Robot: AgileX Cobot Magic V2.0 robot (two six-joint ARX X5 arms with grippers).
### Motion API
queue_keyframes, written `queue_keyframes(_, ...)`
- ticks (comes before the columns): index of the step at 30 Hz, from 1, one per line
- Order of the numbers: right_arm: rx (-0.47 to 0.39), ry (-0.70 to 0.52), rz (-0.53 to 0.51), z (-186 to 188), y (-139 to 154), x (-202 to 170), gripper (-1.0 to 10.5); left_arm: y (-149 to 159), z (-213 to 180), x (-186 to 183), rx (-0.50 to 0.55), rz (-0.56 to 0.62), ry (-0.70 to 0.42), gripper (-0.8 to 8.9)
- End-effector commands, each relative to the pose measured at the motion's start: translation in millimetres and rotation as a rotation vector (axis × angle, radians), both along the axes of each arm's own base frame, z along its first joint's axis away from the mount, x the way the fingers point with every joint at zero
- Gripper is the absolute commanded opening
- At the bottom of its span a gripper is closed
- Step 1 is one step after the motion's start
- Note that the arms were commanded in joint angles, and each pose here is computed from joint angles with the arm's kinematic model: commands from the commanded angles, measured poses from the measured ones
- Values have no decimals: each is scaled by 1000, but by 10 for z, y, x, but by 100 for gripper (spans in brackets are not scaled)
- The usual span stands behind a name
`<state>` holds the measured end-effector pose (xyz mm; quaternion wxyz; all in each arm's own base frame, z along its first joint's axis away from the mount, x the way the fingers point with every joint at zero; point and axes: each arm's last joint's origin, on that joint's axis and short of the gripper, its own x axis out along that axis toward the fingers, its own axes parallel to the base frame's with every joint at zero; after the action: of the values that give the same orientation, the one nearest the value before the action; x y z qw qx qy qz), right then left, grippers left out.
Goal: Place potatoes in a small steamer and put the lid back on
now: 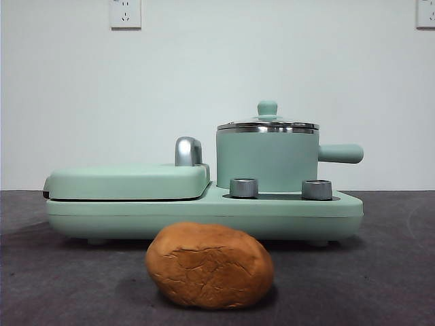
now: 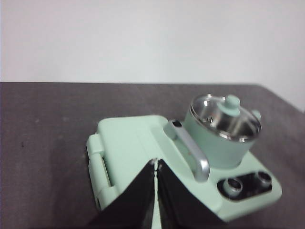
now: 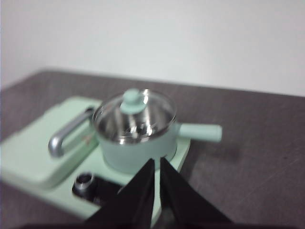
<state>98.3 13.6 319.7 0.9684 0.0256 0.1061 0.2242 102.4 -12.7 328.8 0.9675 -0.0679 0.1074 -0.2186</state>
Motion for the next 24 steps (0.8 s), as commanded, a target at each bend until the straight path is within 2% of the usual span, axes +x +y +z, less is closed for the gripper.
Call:
queue_keyframes(1, -143, 2, 60, 76, 9, 88, 15, -21, 100, 53, 126, -67, -21, 9)
queue_keyframes(6, -247, 52, 113, 139, 45, 216, 16, -79, 153, 148, 310, -191, 65, 8)
queue_keyframes(9, -273, 52, 142, 148, 77, 261, 16, -118, 177, 195, 383, -257, 81, 9)
queue_keyframes(11, -279, 53, 160, 143, 95, 274, 31, -137, 202, 216, 391, -270, 63, 17)
queue_keyframes(12, -280, 54, 164, 142, 100, 273, 73, -143, 212, 221, 391, -272, 50, 52)
queue_keyframes(14, -281, 53, 167, 142, 106, 270, 214, -153, 233, 227, 388, -274, 28, 218)
queue_keyframes(16, -280, 52, 168, 144, 108, 267, 268, -162, 242, 230, 374, -274, 26, 350)
queue_keyframes(24, -280, 51, 181, 142, 125, 264, 268, -216, 284, 272, 340, -289, -11, 339)
